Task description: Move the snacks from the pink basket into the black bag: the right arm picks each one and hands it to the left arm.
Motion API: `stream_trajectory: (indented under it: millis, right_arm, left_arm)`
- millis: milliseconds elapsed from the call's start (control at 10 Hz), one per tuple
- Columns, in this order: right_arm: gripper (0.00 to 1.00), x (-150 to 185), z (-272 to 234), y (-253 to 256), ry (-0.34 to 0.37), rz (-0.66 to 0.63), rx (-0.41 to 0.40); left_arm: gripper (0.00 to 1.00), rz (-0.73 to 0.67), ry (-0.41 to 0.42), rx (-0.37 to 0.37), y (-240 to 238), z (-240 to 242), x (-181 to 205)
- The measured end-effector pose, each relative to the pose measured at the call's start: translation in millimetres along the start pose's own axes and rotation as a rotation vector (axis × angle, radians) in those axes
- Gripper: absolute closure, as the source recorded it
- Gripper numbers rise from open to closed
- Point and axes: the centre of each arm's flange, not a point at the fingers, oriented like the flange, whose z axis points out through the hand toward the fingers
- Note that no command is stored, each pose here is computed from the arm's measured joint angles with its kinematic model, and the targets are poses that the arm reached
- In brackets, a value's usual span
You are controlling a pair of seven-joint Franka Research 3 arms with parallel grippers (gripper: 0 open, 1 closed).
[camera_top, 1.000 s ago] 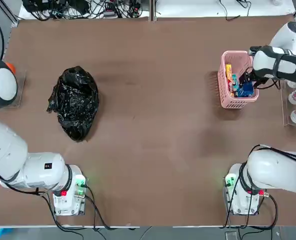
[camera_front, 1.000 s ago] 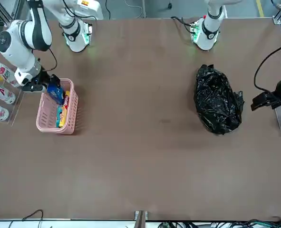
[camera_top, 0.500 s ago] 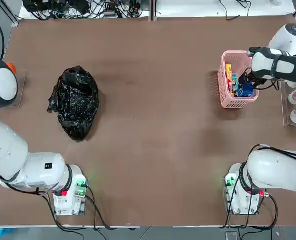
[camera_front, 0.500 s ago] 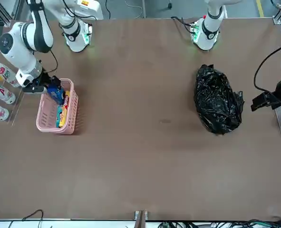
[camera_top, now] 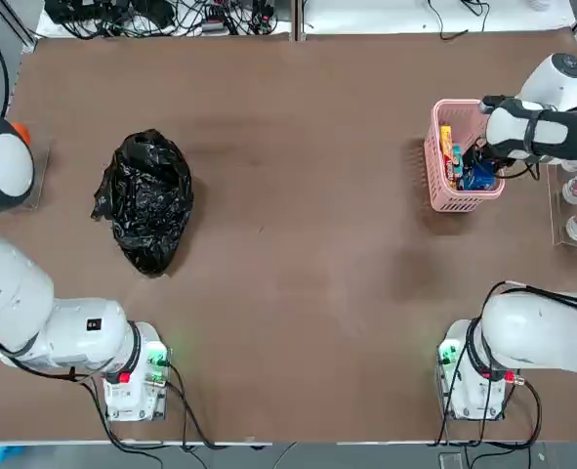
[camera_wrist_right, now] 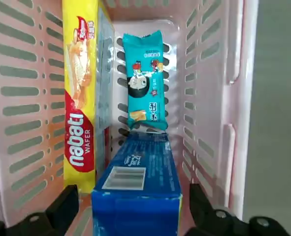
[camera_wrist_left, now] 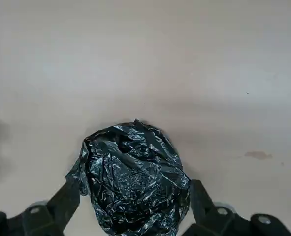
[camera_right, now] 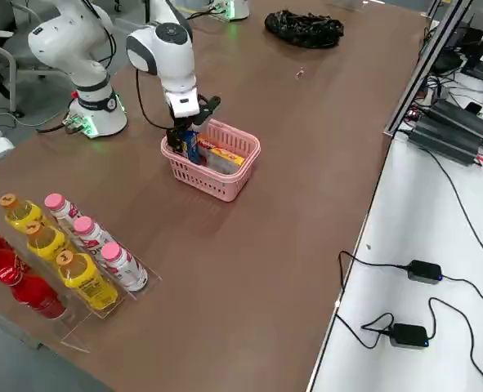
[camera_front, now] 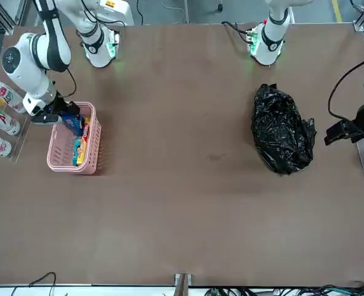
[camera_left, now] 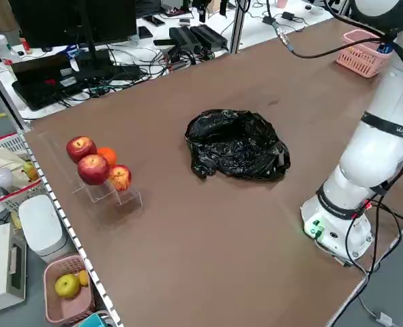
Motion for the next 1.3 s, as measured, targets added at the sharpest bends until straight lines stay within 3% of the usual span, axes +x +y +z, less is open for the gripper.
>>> stream_trajectory:
  millis: [400, 700, 1000, 1300]
  right_arm:
    - [0.06, -4.5, 7.7, -4.8, 0.014, -0.011, -0.003]
    - [0.16, -4.5, 7.8, -5.8, 0.014, -0.014, -0.003]
    - [0.40, -4.5, 7.8, -5.8, 0.014, -0.025, -0.003]
    - [0.55, -4.2, 7.3, -5.6, 0.016, -0.038, -0.003]
  left_arm:
    - [0.01, 0.000, 0.001, 0.000, 0.0, -0.1, 0.1]
    - [0.01, 0.000, 0.003, 0.000, 0.0, -0.3, 0.3]
    - [0.00, -0.002, 0.006, -0.001, -0.7, -1.6, 0.5]
    - [0.00, -0.007, 0.009, -0.003, -3.3, -3.0, 0.8]
